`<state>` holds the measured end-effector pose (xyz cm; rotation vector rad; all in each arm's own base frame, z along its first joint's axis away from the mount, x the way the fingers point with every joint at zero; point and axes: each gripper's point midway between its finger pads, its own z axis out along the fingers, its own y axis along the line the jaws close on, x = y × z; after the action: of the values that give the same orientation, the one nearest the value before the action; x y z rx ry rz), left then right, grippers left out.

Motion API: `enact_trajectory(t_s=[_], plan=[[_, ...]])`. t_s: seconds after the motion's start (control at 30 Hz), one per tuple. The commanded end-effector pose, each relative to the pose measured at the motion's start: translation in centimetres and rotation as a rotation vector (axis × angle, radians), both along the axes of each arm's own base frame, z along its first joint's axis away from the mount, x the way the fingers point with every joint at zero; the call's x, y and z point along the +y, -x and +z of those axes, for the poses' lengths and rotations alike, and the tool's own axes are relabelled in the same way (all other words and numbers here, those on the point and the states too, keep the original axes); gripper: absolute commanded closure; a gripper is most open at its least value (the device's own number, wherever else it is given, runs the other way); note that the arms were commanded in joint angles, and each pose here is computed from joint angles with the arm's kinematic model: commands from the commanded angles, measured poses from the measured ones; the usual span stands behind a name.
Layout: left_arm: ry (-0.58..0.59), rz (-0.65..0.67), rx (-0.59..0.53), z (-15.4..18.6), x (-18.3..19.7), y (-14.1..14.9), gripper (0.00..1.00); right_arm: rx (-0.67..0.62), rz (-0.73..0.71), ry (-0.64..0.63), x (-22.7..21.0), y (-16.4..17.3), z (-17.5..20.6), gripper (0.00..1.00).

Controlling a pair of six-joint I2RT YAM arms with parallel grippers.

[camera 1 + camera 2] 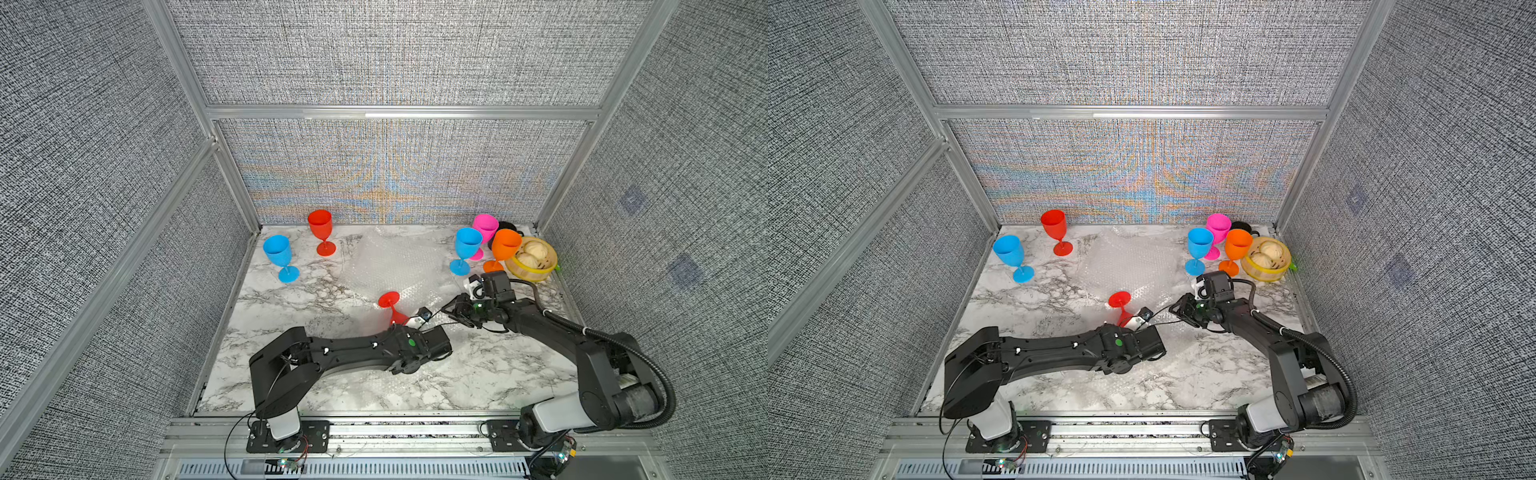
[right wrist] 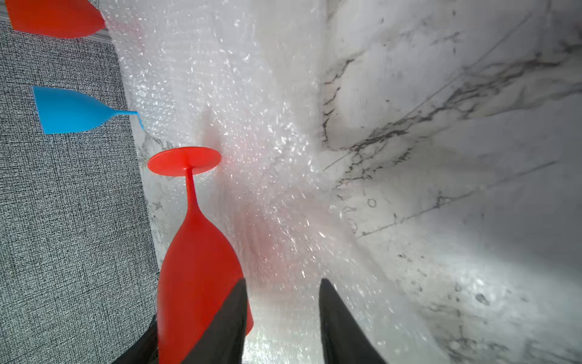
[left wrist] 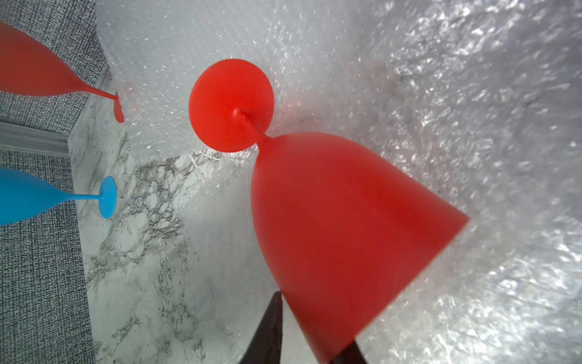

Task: Unpack wine glasses from bubble wrap
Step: Pick up the wine glass from the bubble wrap.

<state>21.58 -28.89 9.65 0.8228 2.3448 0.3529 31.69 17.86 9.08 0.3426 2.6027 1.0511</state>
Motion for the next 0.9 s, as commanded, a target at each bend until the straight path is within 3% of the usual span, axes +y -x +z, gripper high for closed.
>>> enact_trajectory(t_s=[0.0,0.3,0.37,0.7,0.87], plan=[[0.005,0.005,-0.001,1.0,0.8,-0.3,0.8,-0.006,0.016,0.005,0.1,0.1,0.4,0.6],[0.135,0.087,-0.031,4.7,3.2,-2.4,0.92,-0.04,0.031,0.027,0.2,0.2,1.5,0.62],[0.162,0.116,-0.045,5.7,4.2,-3.2,1.0,-0.051,0.052,0.026,0.6,0.3,1.7,0.63],[0.354,0.256,-0.079,10.6,8.7,-6.3,1.0,-0.084,0.111,0.066,1.6,0.8,2.3,0.63],[0.525,0.401,-0.05,12.5,12.1,-8.6,1.0,-0.087,0.138,0.078,2.5,1.0,2.1,0.63]])
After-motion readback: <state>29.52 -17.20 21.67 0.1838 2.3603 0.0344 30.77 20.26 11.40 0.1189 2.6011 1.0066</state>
